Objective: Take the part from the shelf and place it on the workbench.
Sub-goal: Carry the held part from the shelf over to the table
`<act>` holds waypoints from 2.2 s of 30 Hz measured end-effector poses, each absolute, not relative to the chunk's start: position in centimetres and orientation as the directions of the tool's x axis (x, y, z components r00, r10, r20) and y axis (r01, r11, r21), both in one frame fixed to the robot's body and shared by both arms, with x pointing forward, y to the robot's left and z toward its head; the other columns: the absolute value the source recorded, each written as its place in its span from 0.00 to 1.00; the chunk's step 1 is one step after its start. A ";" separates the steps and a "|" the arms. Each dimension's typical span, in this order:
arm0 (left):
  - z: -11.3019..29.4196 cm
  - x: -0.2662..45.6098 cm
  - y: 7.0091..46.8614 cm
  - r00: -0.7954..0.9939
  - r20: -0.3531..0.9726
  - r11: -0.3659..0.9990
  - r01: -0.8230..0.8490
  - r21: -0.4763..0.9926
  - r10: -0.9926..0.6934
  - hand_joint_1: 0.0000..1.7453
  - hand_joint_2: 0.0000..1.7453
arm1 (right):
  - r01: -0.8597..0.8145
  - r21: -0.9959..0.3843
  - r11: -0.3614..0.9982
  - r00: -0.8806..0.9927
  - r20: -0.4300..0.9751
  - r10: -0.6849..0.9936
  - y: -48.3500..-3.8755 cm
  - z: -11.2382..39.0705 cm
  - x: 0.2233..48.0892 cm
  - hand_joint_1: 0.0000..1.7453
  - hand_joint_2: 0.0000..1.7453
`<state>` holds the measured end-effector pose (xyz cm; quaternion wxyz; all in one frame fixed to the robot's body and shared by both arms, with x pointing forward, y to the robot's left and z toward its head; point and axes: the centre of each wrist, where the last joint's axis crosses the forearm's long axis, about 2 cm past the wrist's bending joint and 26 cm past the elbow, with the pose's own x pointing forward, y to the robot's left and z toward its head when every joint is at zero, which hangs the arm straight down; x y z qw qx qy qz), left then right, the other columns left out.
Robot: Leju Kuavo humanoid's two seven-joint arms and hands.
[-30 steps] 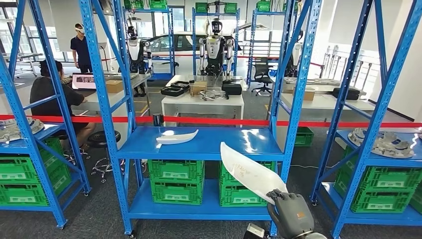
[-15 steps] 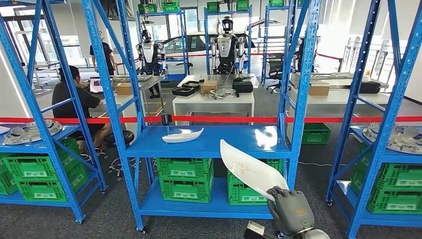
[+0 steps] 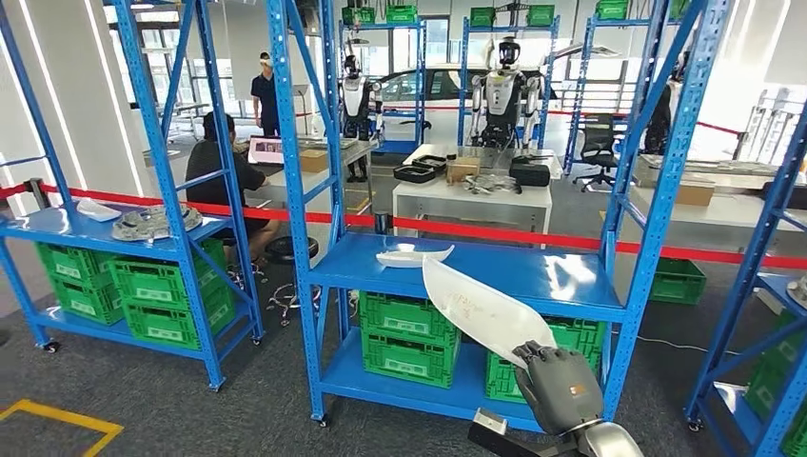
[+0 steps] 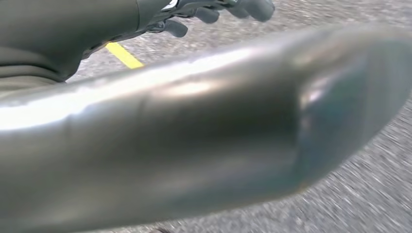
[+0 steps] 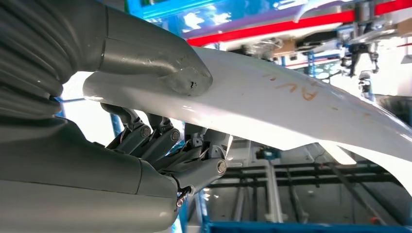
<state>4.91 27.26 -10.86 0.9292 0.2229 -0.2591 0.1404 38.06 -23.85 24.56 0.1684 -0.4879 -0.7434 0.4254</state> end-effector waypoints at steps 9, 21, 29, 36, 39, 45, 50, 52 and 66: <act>-10.9 4.4 26.4 0.849 0.509 0.875 -0.347 0.337 0.141 0.00 0.00 | 0.591 -0.800 0.106 -0.429 -0.200 0.881 -26.9 22.6 36.9 1.00 1.00; -10.9 4.4 27.0 0.826 0.563 0.918 -0.204 0.339 -0.024 0.00 0.00 | 0.610 -0.790 0.062 -0.354 -0.202 0.913 -30.2 21.0 32.8 1.00 1.00; -10.8 5.4 27.6 0.816 0.576 0.918 -0.195 0.346 -0.044 0.00 0.00 | 0.629 -0.777 0.014 -0.317 -0.240 0.917 -30.4 21.4 31.7 1.00 1.00; -10.8 5.2 27.6 0.813 0.578 0.909 -0.185 0.374 -0.072 0.00 0.00 | 0.603 -0.798 0.014 -0.315 -0.222 0.923 -30.3 20.4 31.0 1.00 1.00; -10.8 5.3 27.7 0.804 0.590 0.904 -0.199 0.379 -0.070 0.00 0.00 | 0.604 -0.797 0.015 -0.311 -0.219 0.925 -30.4 20.3 30.9 1.00 1.00; -10.8 5.3 28.6 0.795 0.604 0.886 -0.239 0.397 -0.056 0.00 0.00 | 0.622 -0.783 -0.007 -0.304 -0.250 0.919 -30.4 20.3 30.6 1.00 1.00; -10.8 5.2 29.2 0.817 0.575 0.876 -0.247 0.414 -0.042 0.00 0.00 | 0.617 -0.787 -0.012 -0.303 -0.251 0.919 -30.1 20.5 30.7 1.00 1.00; -10.9 5.0 29.3 0.830 0.557 0.871 -0.255 0.421 -0.027 0.00 0.00 | 0.618 -0.787 -0.008 -0.305 -0.249 0.919 -30.0 20.6 30.8 1.00 1.00; -10.9 4.9 28.5 0.808 0.584 0.845 -0.365 0.392 0.078 0.00 0.00 | 0.616 -0.788 0.011 -0.336 -0.249 0.908 -29.7 21.6 32.2 1.00 1.00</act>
